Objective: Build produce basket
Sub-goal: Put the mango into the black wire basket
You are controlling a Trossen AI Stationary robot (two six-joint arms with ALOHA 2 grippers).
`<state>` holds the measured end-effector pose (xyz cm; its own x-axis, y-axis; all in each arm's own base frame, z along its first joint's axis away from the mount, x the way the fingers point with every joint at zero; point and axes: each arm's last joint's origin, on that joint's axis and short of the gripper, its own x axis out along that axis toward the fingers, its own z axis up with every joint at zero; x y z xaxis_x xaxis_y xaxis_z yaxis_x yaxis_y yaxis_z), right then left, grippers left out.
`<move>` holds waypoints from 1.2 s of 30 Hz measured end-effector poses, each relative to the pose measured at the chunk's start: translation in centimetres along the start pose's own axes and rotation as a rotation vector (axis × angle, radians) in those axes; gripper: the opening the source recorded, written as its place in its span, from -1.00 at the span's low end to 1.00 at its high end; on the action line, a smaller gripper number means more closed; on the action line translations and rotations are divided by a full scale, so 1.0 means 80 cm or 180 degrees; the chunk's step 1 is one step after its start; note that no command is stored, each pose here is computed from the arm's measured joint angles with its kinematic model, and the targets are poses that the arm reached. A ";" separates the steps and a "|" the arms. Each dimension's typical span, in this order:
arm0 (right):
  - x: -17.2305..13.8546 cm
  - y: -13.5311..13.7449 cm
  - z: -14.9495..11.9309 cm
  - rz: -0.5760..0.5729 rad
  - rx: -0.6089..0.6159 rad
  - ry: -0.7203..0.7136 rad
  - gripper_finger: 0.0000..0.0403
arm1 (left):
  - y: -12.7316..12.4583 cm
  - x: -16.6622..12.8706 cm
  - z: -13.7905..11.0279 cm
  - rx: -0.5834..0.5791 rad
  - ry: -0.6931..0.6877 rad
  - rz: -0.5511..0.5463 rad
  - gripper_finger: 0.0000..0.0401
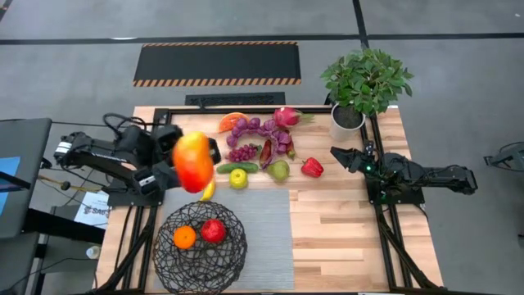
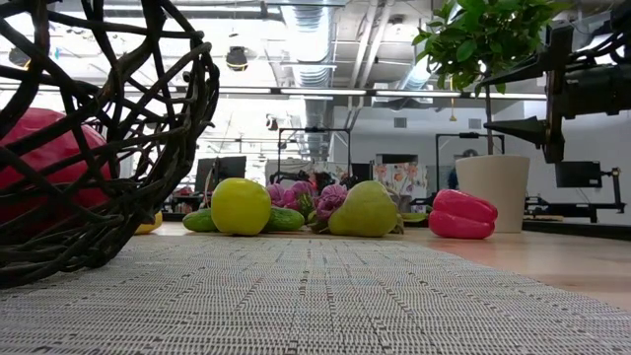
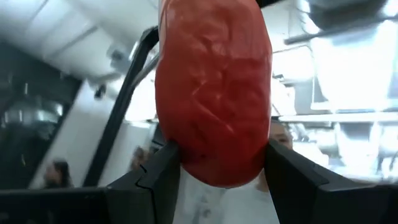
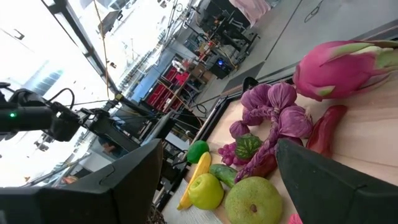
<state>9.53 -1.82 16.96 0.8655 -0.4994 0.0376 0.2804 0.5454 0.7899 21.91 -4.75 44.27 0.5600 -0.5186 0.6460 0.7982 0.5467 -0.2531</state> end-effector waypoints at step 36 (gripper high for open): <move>0.000 0.001 -0.002 0.0091 0.0019 0.0128 0.66 | -0.042 -0.086 -0.207 -0.3450 0.3331 0.4353 -0.12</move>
<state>9.60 -1.69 16.93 0.8891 -0.4563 0.0357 0.2530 0.5549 0.7925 19.07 -13.87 28.76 0.3598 -0.5121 -0.7799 -0.6156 0.4979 -0.6109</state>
